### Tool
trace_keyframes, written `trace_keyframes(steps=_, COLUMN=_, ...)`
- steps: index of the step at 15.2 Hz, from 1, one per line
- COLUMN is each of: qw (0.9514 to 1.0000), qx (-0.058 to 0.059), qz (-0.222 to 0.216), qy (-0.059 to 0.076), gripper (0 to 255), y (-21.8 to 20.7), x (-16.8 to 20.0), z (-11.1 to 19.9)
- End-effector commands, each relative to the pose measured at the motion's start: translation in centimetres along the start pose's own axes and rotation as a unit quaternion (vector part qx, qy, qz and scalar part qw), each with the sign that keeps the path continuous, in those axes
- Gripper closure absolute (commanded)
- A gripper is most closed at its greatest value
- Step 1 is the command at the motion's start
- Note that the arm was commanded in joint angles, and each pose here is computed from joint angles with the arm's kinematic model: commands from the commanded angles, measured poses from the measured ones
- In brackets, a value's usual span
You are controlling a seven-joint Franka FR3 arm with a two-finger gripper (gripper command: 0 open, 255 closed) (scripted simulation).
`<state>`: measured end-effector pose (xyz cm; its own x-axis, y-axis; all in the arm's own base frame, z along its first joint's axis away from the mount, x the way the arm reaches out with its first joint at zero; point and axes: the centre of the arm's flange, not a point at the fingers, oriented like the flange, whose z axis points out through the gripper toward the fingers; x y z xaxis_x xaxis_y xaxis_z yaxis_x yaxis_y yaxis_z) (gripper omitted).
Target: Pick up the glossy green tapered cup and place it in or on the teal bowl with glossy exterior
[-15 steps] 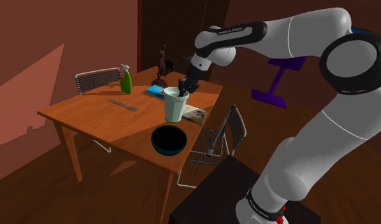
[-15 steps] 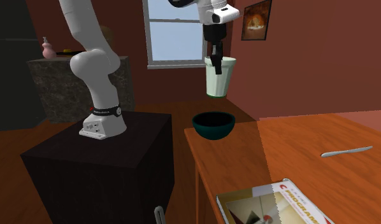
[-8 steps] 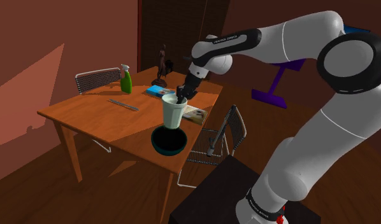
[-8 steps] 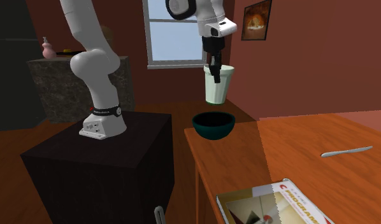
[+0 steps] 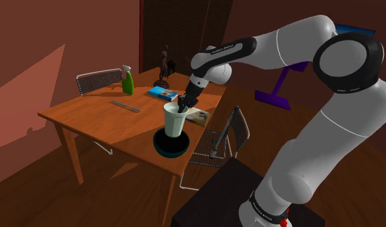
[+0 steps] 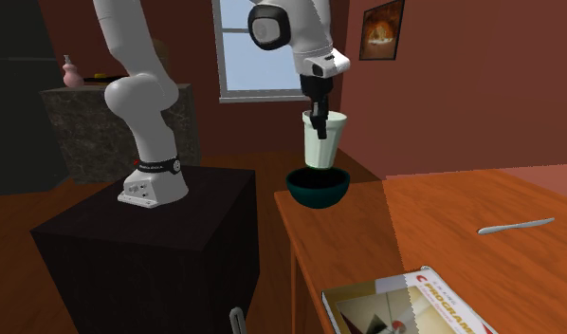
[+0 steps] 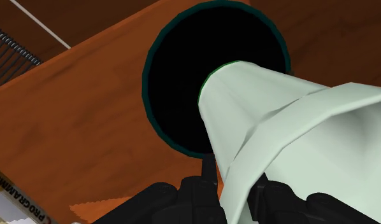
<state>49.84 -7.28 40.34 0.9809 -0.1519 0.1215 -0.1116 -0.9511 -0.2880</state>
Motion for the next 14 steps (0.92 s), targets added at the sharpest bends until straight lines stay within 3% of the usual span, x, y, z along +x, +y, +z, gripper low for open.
trace_keyframes(steps=1, qw=1.0, qx=0.0, qz=0.0, qy=0.001, gripper=255, y=0.2, x=-0.1, z=1.0)
trace_keyframes(steps=6, qw=1.0, qx=0.0, qz=0.0, qy=0.001, gripper=255, y=1.0, x=-0.4, z=3.4)
trace_keyframes(steps=13, qw=1.0, qx=0.0, qz=0.0, qy=0.001, gripper=255, y=1.0, x=-0.4, z=3.4)
trace_keyframes(steps=14, qw=1.0, qx=0.0, qz=0.0, qy=0.001, gripper=0, y=1.0, x=-0.4, z=3.4)
